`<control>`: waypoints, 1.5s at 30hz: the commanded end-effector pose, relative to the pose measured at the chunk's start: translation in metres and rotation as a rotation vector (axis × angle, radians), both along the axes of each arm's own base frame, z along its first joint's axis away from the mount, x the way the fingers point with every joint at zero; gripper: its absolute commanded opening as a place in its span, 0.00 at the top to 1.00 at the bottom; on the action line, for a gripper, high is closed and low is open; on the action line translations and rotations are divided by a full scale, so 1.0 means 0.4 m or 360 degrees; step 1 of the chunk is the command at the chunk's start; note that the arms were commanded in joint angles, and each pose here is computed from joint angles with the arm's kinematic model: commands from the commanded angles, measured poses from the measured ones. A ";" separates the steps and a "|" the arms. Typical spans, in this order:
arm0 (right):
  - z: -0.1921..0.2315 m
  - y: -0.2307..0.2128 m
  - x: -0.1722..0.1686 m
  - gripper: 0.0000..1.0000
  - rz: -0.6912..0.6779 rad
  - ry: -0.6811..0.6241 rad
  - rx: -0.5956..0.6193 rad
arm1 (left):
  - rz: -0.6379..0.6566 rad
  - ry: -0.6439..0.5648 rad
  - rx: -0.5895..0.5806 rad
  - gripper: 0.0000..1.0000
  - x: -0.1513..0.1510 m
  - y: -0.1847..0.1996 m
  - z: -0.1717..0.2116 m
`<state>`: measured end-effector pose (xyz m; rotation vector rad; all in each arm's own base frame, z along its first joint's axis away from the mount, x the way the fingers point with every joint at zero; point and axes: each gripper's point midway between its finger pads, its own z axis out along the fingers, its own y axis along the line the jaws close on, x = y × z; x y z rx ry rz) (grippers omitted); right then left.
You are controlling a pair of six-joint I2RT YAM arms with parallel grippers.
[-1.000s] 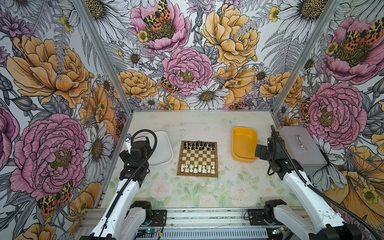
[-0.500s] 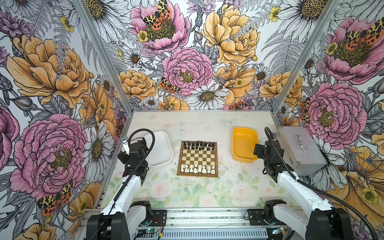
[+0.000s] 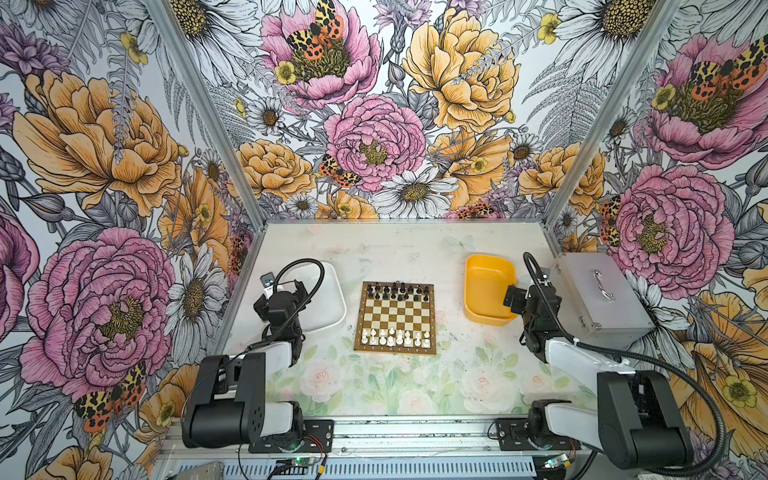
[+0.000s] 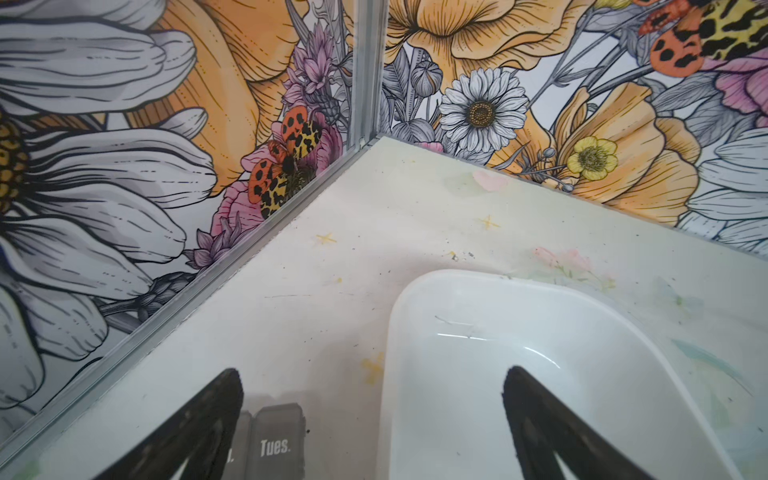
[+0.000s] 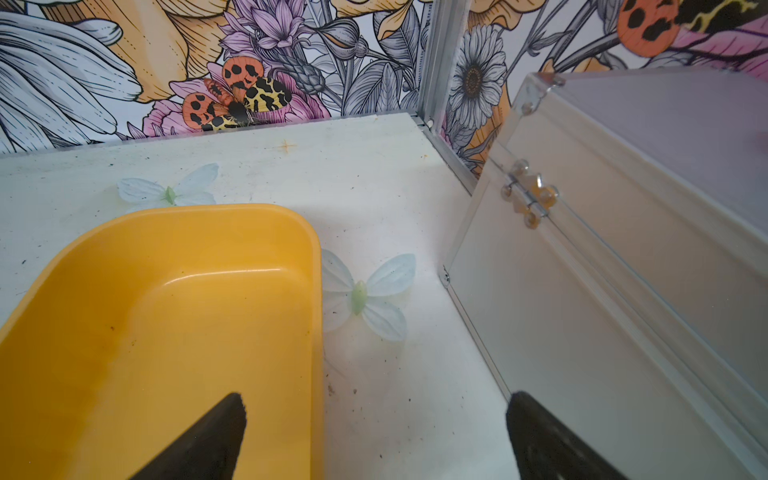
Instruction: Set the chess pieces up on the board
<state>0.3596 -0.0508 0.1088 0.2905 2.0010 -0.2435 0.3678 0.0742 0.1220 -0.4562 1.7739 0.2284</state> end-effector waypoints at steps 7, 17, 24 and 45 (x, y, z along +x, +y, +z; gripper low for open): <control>0.006 0.076 0.114 0.00 0.0377 -0.0249 -0.0012 | -0.0306 -0.0143 0.0099 0.01 0.076 -0.084 0.026; 0.009 0.073 0.109 0.00 0.0385 -0.0274 0.0005 | -0.0347 -0.0132 0.0087 0.01 0.079 -0.096 0.025; 0.007 0.073 0.109 0.00 0.0383 -0.0266 0.0011 | -0.0258 -0.0106 0.0144 0.01 0.078 -0.091 0.026; 0.004 0.073 0.109 0.00 0.0384 -0.0260 0.0012 | -0.0257 -0.0108 0.0149 0.01 0.078 -0.092 0.027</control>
